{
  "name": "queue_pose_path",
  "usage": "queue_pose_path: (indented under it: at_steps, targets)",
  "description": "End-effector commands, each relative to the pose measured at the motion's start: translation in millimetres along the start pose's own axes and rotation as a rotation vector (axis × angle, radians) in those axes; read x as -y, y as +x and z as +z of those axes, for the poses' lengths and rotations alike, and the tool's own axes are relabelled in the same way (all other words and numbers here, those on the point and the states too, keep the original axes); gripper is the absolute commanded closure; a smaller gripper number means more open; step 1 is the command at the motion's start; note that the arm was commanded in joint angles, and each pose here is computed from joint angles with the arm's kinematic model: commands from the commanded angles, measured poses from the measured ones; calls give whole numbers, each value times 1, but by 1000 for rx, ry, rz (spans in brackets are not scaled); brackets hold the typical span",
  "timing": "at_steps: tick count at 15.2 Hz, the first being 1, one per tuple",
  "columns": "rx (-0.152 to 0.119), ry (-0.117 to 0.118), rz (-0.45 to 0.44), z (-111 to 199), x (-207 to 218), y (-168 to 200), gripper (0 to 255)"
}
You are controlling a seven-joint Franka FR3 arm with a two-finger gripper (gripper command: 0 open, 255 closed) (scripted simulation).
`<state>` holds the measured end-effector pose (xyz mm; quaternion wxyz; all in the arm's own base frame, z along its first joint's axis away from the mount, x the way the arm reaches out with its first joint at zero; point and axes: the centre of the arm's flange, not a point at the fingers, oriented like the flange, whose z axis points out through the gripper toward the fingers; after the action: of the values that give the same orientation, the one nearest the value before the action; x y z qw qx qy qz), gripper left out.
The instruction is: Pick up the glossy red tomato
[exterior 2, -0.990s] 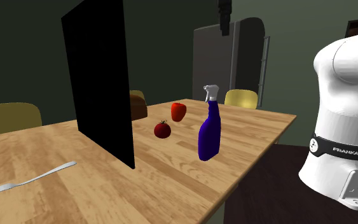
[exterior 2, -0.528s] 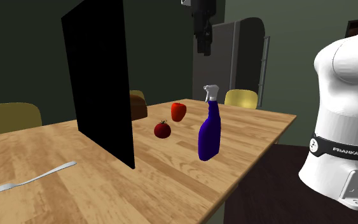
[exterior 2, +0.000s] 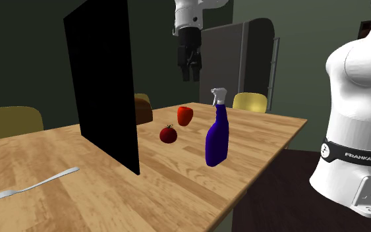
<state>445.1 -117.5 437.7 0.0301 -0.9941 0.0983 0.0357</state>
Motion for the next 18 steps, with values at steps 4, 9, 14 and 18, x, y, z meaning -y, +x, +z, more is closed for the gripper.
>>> queue_pose_path:
  at_steps: [4, 9, 14, 18]
  targets:
    - [3, 26, 39, 44, -23, 47, 0]
    - [7, 52, 78, 88, -45, 94, 0]
    - [11, 77, 116, 131, -66, 140, 0]
    - [11, 77, 116, 153, -68, 141, 0]
